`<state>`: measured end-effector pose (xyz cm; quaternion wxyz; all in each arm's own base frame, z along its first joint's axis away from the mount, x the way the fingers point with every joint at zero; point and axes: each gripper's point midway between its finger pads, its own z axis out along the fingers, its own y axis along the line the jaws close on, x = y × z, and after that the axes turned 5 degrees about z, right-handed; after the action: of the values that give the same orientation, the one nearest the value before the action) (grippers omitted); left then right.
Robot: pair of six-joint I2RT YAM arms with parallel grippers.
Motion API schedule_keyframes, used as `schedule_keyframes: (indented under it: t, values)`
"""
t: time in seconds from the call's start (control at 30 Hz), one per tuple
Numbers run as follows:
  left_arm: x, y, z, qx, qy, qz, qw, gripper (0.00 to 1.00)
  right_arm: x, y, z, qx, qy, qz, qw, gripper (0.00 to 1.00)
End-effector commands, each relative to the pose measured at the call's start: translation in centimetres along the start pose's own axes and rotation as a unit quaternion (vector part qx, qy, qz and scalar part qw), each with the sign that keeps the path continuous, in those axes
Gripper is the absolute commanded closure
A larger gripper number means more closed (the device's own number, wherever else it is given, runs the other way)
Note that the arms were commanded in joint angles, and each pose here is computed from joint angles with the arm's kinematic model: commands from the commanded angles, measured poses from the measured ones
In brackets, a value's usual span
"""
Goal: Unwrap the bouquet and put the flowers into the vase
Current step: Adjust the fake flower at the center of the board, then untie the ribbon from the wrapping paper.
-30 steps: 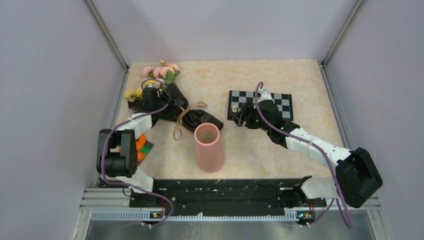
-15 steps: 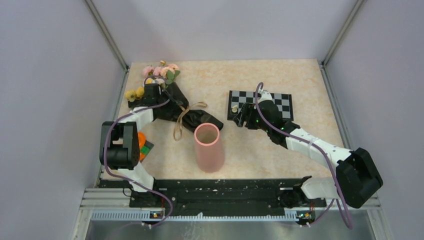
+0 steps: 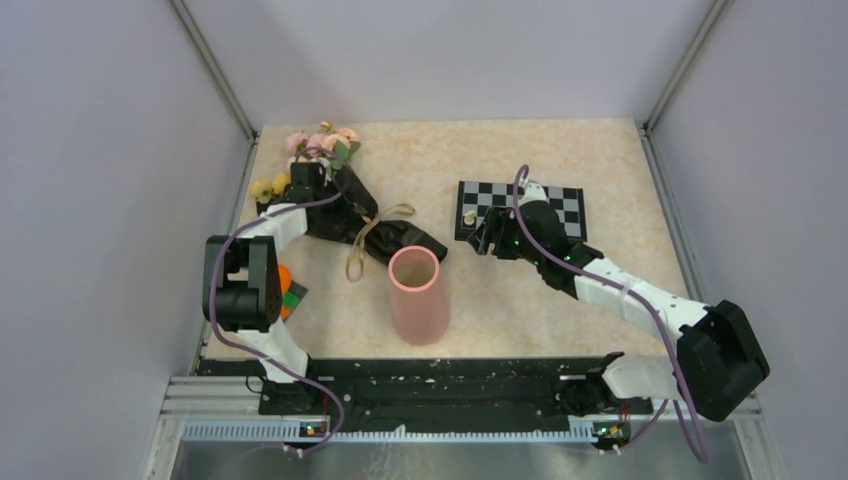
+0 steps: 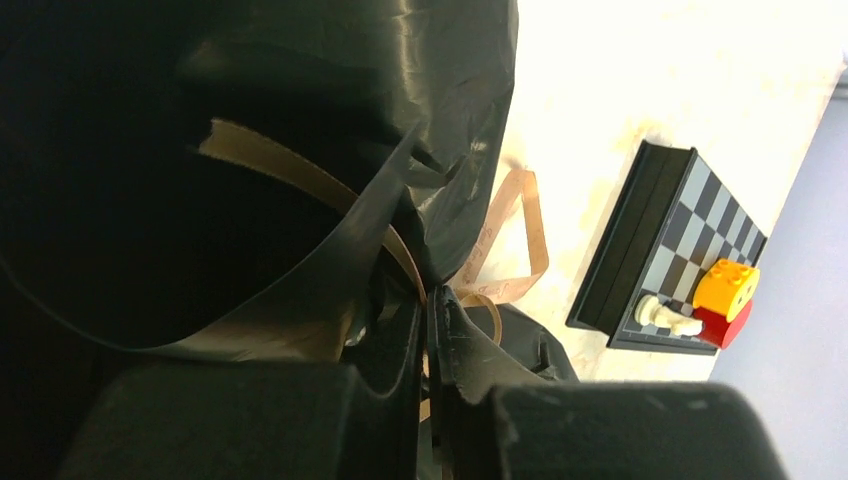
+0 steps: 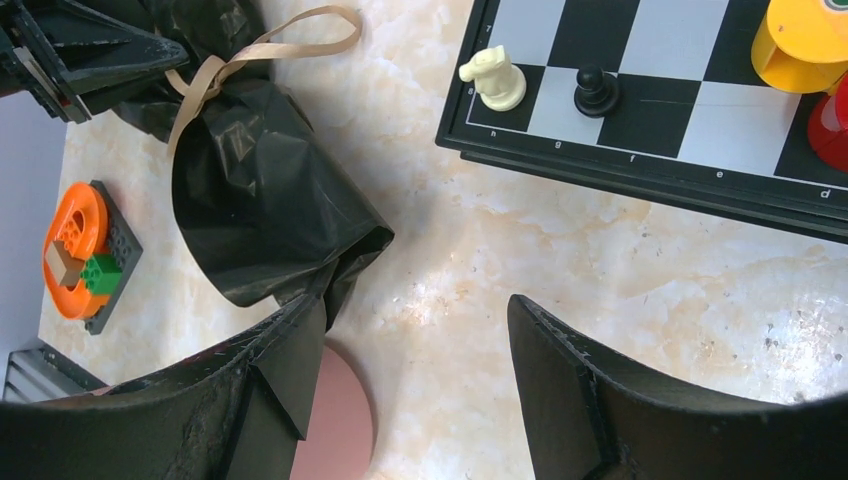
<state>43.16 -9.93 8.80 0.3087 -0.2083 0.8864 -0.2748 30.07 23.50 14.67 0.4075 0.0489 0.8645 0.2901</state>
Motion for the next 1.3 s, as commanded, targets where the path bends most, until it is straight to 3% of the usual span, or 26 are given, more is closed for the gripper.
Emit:
schedule_keyframes:
  t: [0.0, 0.17, 0.57, 1.0, 1.27]
  values:
    - [0.3, -1.0, -0.9, 0.016, 0.019, 0.014, 1.0, 0.94, -1.9, 1.6, -1.0, -0.025, -0.021, -0.009, 0.999, 0.32]
    - [0.7, -2.2, -2.1, 0.047, 0.012, 0.006, 0.999, 1.0, -2.3, 3.7, -0.5, -0.062, -0.008, -0.015, 0.998, 0.31]
    - [0.9, -2.4, -3.3, 0.054, -0.003, 0.02, 0.998, 1.0, -2.9, 11.5, 4.5, -0.172, 0.067, 0.02, 0.983, 0.31]
    - [0.5, -2.5, -3.3, 0.068, 0.0, 0.0, 0.998, 1.0, -0.4, 16.9, 11.5, -0.237, 0.159, 0.069, 0.956, 0.44]
    - [0.4, -2.8, -3.4, 0.075, -0.001, -0.002, 0.997, 1.0, 2.1, 17.4, 14.5, -0.243, 0.21, 0.087, 0.943, 0.49]
